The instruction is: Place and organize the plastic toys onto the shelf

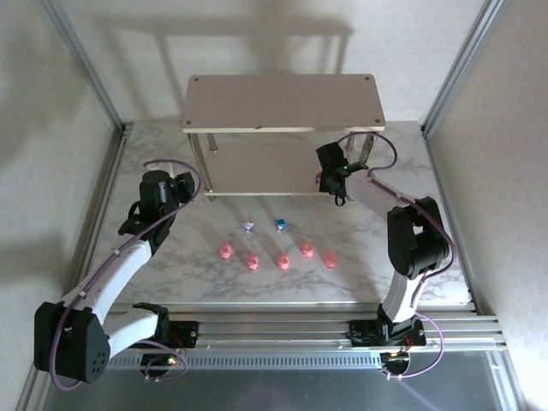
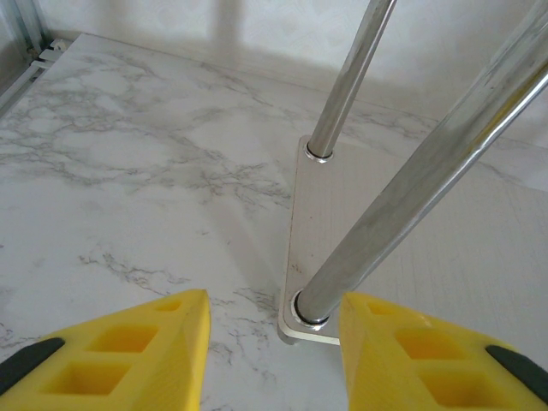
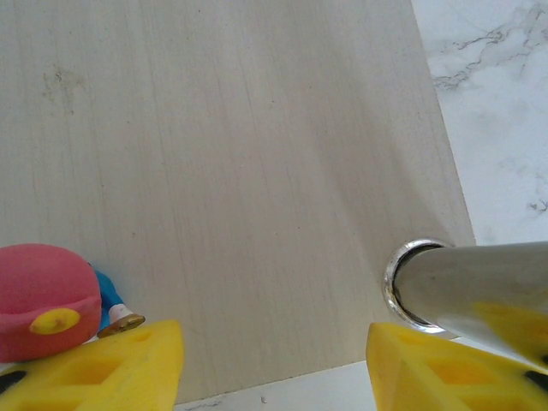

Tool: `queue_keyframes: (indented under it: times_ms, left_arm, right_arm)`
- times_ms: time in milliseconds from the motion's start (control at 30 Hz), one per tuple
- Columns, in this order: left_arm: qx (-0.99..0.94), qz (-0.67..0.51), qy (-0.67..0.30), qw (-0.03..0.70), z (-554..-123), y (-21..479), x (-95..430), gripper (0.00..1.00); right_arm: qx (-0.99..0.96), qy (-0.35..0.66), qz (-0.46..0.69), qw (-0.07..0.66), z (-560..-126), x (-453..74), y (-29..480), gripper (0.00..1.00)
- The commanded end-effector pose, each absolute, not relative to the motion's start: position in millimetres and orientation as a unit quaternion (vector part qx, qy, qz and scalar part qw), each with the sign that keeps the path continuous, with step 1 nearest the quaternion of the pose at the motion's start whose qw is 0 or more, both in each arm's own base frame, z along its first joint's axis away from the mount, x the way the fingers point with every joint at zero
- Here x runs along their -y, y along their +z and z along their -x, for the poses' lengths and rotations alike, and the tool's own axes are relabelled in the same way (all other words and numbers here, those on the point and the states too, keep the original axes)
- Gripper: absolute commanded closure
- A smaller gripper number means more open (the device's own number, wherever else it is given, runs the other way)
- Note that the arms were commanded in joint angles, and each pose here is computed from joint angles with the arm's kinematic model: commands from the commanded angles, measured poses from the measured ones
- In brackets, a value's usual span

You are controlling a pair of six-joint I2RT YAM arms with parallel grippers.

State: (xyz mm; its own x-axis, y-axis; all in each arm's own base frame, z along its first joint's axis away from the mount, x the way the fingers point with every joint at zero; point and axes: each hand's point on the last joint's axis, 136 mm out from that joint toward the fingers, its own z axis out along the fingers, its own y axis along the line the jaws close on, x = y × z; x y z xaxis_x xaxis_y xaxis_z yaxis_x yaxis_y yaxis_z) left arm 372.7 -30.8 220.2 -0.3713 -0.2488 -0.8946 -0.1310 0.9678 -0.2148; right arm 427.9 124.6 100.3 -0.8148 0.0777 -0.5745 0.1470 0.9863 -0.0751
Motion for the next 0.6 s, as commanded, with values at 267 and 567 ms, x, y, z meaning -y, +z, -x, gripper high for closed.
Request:
queue_keyframes:
  times_ms: [267, 567]
  left_arm:
    - [-0.826, 0.122, -0.043, 0.548, -369.2, 220.0, 24.3, 0.56]
    - [-0.825, 0.122, -0.05, 0.549, -368.6, 221.5, 26.2, 0.56]
  right_arm:
    - [-0.941, -0.068, -0.068, 0.323, -442.9, -116.8, 112.5, 0.37]
    - [-0.938, -0.073, -0.073, 0.332, -430.9, -108.1, 122.3, 0.35]
